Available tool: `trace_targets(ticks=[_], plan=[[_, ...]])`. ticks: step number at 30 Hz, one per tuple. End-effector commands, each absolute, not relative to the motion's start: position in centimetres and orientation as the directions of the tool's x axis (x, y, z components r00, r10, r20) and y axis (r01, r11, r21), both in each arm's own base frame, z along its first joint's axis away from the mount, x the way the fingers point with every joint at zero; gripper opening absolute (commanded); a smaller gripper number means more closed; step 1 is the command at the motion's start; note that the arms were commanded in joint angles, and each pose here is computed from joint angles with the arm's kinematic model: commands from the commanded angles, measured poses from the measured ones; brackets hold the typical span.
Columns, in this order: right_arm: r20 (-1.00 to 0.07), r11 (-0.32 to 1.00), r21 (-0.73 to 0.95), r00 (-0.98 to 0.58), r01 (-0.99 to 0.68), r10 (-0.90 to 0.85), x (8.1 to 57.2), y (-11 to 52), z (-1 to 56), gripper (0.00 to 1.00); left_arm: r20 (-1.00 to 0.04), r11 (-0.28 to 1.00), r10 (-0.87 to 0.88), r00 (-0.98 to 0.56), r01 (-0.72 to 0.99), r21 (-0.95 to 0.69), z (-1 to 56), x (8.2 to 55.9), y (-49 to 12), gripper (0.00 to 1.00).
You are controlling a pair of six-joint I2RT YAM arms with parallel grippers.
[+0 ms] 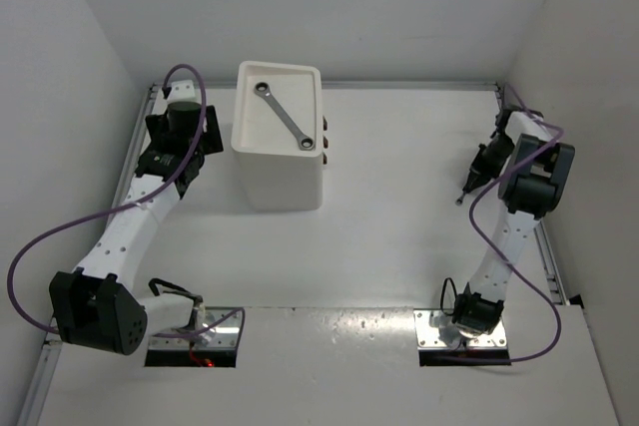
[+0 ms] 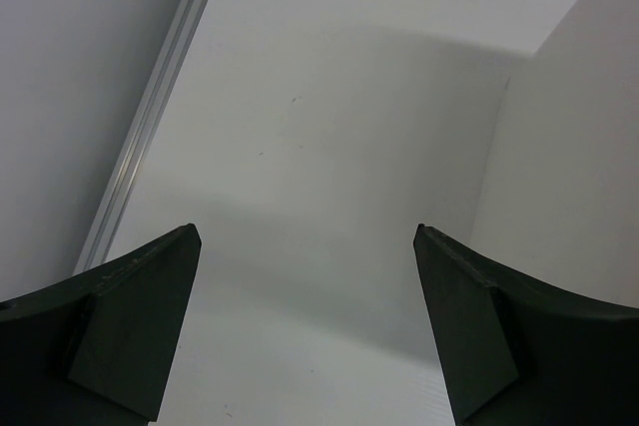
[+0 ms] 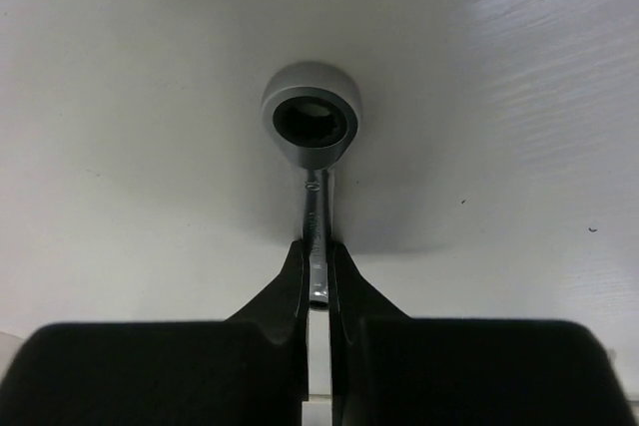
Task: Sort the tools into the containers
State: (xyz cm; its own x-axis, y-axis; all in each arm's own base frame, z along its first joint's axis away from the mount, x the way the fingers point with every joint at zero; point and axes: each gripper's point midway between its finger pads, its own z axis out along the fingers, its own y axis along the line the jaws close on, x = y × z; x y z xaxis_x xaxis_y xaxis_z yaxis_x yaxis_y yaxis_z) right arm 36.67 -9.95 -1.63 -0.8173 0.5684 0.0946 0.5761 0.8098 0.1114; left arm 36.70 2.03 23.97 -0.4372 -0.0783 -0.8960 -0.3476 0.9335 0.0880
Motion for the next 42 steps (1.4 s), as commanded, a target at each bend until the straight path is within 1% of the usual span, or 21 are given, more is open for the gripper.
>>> trace_targets(ticks=[1,5,6,8,9,12,13,15,18,19,20,21,23,24,26,27,32,35,36,38,42], plan=[[0.041,0.856,0.166,-0.871,0.489,0.49,38.2,-8.3,-2.0,0.0,-0.916,0.925,-0.097,-0.389,-0.374,0.061,25.1,37.2,2.5,0.95],[-0.062,0.905,0.24,-0.925,0.352,0.376,39.1,-5.3,1.0,0.0,-0.915,0.931,-0.107,-0.389,-0.363,0.045,25.1,37.3,2.2,0.95],[-0.131,0.918,0.264,-0.932,0.297,0.339,39.9,-4.7,2.8,0.0,-0.915,0.933,-0.116,-0.387,-0.357,0.033,25.0,37.4,1.9,0.95],[-0.19,0.936,0.281,-0.944,0.212,0.27,40.5,-2.9,4.4,0.0,-0.914,0.936,-0.117,-0.389,-0.35,0.029,25.0,37.4,1.8,0.95],[-0.242,0.941,0.291,-0.938,0.172,0.246,40.9,-2.2,5.8,0.0,-0.914,0.935,-0.127,-0.385,-0.354,0.019,25.0,37.4,1.7,0.95],[-0.304,0.944,0.323,-0.937,0.067,0.171,41.3,0.4,7.9,0.0,-0.917,0.938,-0.129,-0.378,-0.346,0.011,25.4,37.6,1.6,0.95],[-0.353,0.945,0.325,-0.924,0.028,0.149,41.7,1.0,9.3,0.0,-0.917,0.938,-0.129,-0.378,-0.346,0.011,25.4,37.6,1.6,0.95],[-0.41,0.942,0.332,-0.907,-0.044,0.103,42.3,2.8,10.9,0.0,-0.919,0.941,-0.131,-0.372,-0.338,0.003,25.6,37.5,1.4,0.95],[-0.528,0.933,0.325,-0.848,-0.152,0.046,43.8,5.1,15.2,0.0,-0.925,0.941,-0.133,-0.355,-0.338,-0.006,26.4,37.4,1.4,0.95],[-0.548,0.919,0.342,-0.836,-0.196,0.026,44.1,6.1,16.1,0.0,-0.925,0.941,-0.133,-0.355,-0.338,-0.006,26.4,37.4,1.4,0.95],[-0.605,0.906,0.342,-0.796,-0.251,0.008,44.5,7.4,18.9,0.0,-0.925,0.945,-0.125,-0.36,-0.326,-0.001,26.4,37.5,1.3,0.95],[-0.646,0.898,0.34,-0.764,-0.278,0.008,45.1,7.7,20.5,0.0,-0.925,0.945,-0.125,-0.36,-0.326,-0.001,26.4,37.5,1.3,0.95],[-0.72,0.867,0.343,-0.694,-0.361,-0.004,46.1,10.4,23.8,0.0,-0.923,0.951,-0.126,-0.363,-0.309,-0.009,26.3,37.5,1.0,0.95],[-0.772,0.858,0.323,-0.636,-0.399,-0.005,47.0,11.4,26.7,0.0,-0.923,0.951,-0.126,-0.363,-0.309,-0.009,26.3,37.5,1.0,0.95],[-0.806,0.821,0.33,-0.592,-0.466,-0.011,47.5,14.4,29.2,0.0,-0.922,0.954,-0.127,-0.365,-0.301,-0.012,26.3,37.6,0.8,0.95],[-0.845,0.811,0.311,-0.534,-0.497,-0.003,48.1,15.3,32.2,0.0,-0.922,0.956,-0.127,-0.366,-0.293,-0.016,26.2,37.6,0.6,0.95],[-0.936,0.73,0.251,-0.351,-0.636,0.015,48.8,21.3,39.1,0.0,-0.92,0.962,-0.119,-0.372,-0.272,-0.015,26.2,37.6,0.3,0.95],[-0.951,0.685,0.227,-0.309,-0.693,0.003,48.2,25.2,40.2,0.0,-0.913,0.965,-0.117,-0.391,-0.262,-0.012,25.4,37.7,0.1,0.95],[-0.945,0.68,0.235,-0.328,-0.695,-0.009,48.4,26.2,39.0,0.0,-0.912,0.968,-0.118,-0.393,-0.251,-0.017,25.4,37.7,-0.1,0.95],[-0.949,0.649,0.22,-0.314,-0.728,-0.031,47.8,28.4,39.0,0.0,-0.912,0.968,-0.118,-0.393,-0.251,-0.017,25.4,37.7,-0.1,0.95],[-0.945,0.638,0.207,-0.32,-0.742,-0.066,48.1,30.5,37.1,0.0,-0.908,0.97,-0.117,-0.403,-0.243,-0.017,25.0,37.7,-0.2,0.95]])
